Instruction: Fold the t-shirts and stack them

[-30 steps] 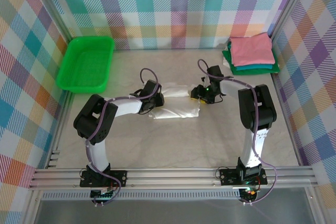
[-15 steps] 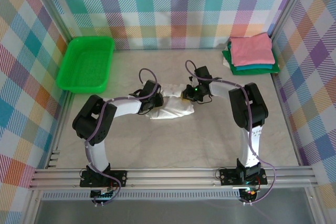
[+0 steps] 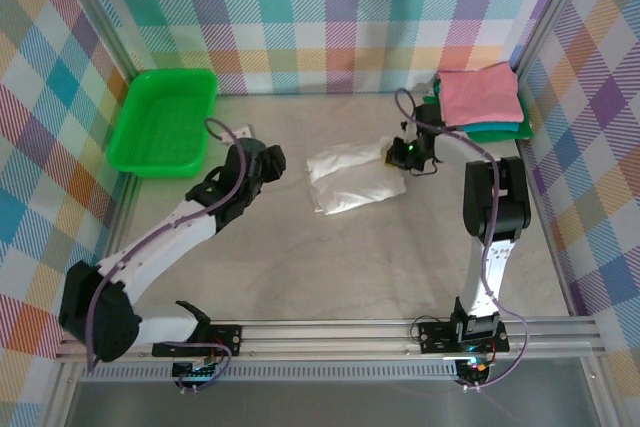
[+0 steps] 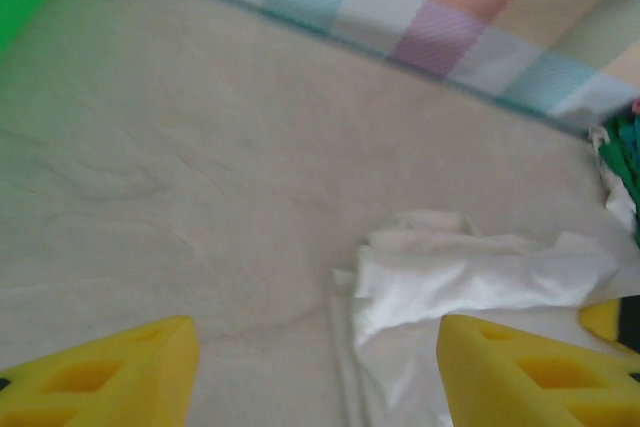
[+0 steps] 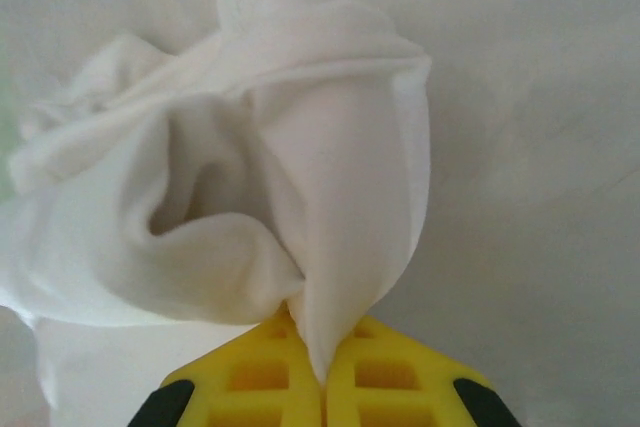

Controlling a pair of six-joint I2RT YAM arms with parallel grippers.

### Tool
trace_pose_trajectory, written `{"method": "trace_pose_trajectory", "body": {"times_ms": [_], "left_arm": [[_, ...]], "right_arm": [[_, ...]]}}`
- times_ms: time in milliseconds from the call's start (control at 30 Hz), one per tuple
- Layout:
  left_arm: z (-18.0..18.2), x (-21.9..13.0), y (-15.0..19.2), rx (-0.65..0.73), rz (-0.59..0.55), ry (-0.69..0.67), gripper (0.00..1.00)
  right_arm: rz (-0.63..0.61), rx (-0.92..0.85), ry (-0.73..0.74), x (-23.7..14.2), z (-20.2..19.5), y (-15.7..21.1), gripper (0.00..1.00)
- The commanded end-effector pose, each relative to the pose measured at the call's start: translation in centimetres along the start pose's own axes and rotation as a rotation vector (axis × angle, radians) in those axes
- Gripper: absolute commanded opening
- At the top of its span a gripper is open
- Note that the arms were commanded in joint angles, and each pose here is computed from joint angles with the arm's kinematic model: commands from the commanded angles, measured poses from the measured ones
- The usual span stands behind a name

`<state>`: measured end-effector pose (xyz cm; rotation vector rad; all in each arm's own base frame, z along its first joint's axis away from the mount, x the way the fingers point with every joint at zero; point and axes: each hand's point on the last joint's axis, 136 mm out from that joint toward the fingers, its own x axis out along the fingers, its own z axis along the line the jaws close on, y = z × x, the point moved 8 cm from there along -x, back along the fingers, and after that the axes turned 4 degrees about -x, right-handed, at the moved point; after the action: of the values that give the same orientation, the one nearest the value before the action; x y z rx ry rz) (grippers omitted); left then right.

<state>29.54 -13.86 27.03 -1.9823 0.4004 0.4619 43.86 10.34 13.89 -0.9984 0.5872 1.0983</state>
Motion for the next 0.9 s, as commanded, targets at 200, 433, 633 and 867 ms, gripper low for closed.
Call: {"method": "trace_pose_trajectory", "body": {"times_ms": [200, 433, 633, 867], "left_arm": [[4.1, 0.1, 3.7, 0.126, 0.103, -0.172, 0.65], [3.2, 0.7, 4.9, 0.145, 0.182, -0.094, 0.66], [2.2, 1.1, 5.3, 0.178, 0.219, -0.047, 0.67], [1.8, 1.5, 5.2, 0.205, 0.229, -0.056, 0.68]], "right_arm": [[-0.247, -0.317, 0.215, -11.2, 0.3, -10.6, 0.00], [-0.351, -0.373, 0.355, -15.5, -3.1, -16.7, 0.00], [-0.418, -0.411, 0.500, -16.8, -6.3, -19.2, 0.00], [-0.523, -0.431, 0.663, -18.9, -9.0, -20.9, 0.00]]}}
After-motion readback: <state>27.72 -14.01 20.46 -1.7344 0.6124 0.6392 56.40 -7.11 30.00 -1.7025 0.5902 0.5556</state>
